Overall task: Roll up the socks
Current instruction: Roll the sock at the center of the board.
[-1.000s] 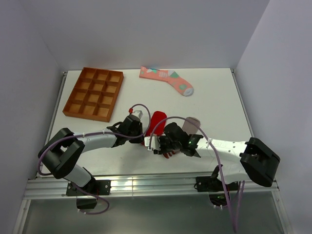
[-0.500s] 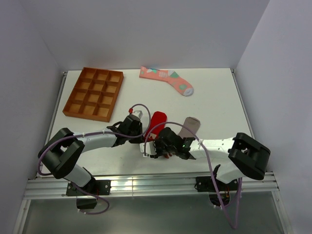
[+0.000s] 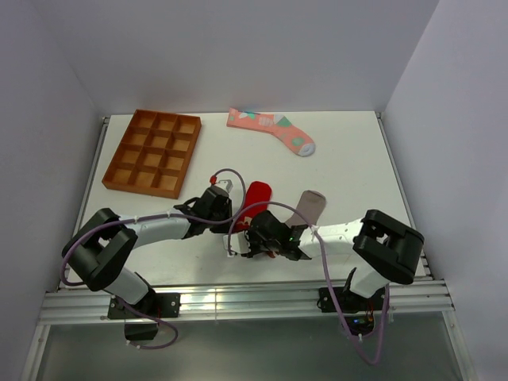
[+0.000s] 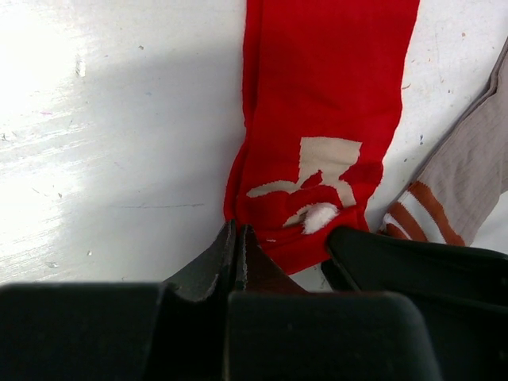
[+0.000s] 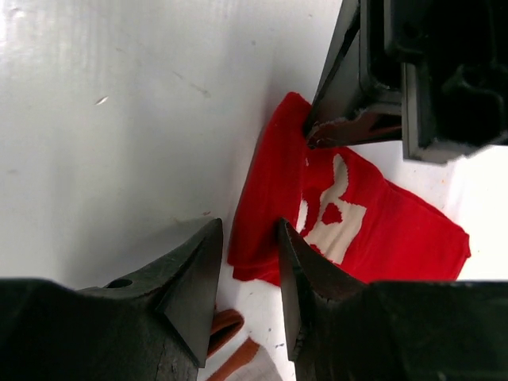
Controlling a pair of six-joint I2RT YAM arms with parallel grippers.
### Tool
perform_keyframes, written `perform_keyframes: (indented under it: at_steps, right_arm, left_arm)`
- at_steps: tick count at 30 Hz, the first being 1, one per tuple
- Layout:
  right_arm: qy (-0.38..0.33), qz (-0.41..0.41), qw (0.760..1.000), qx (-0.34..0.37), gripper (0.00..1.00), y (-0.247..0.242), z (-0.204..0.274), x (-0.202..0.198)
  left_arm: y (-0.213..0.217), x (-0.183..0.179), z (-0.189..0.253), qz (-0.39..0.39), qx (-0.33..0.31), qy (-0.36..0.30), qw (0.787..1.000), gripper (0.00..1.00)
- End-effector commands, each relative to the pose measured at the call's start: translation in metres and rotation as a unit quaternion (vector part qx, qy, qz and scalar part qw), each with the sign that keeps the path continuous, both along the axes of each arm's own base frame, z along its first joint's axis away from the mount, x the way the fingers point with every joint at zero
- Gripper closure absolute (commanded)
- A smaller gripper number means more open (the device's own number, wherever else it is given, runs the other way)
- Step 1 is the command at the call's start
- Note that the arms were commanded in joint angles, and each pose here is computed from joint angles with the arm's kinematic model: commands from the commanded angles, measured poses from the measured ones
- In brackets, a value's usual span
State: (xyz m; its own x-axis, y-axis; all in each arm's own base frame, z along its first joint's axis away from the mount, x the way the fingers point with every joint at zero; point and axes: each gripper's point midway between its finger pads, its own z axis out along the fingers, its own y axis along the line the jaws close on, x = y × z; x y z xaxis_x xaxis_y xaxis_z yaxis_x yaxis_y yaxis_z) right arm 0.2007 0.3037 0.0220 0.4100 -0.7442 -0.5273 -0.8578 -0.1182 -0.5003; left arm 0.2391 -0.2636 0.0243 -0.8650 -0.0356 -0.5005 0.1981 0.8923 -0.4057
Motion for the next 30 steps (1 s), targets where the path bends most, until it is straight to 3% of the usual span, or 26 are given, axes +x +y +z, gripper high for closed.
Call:
perform_keyframes:
  at_steps: [1,3,6,13,22,26,29,30]
  right_arm:
    - [-0.036,-0.012,0.999,0.022,0.59,0.016,0.016,0.016]
    - [-0.035,-0.023,0.999,0.015,0.59,0.014,0.013,0.019]
    - [-0.031,-0.035,0.999,0.017,0.75,0.017,0.016,0.022]
    - [0.015,-0.046,0.999,0.005,0.88,0.014,0.022,0.016]
    - [0.155,-0.033,0.987,0.023,0.94,-0.001,0.048,-0.003]
    - [0.174,-0.039,0.984,0.017,0.96,-0.018,0.045,0.004]
    - [0.163,-0.040,0.986,0.004,0.96,-0.030,0.037,0.001]
    - [0.162,-0.036,0.986,0.006,0.96,-0.031,0.038,-0.002]
  left_arm:
    - [-0.009,0.008,0.022,-0.013,-0.016,-0.021,1.000,1.00]
    - [-0.009,0.008,0.023,-0.014,-0.019,-0.020,1.000,1.00]
    - [-0.012,0.010,0.029,-0.015,-0.030,-0.022,0.999,0.99]
    - [-0.016,0.016,0.041,-0.002,-0.049,-0.016,0.999,0.91]
    - [-0.022,0.023,0.067,0.067,-0.116,-0.011,0.991,0.83]
    - [-0.024,0.028,0.069,0.093,-0.154,-0.024,0.983,0.71]
    - [-0.030,0.041,0.069,0.083,-0.158,-0.029,0.984,0.67]
    - [-0.036,0.042,0.064,0.063,-0.153,-0.029,0.986,0.61]
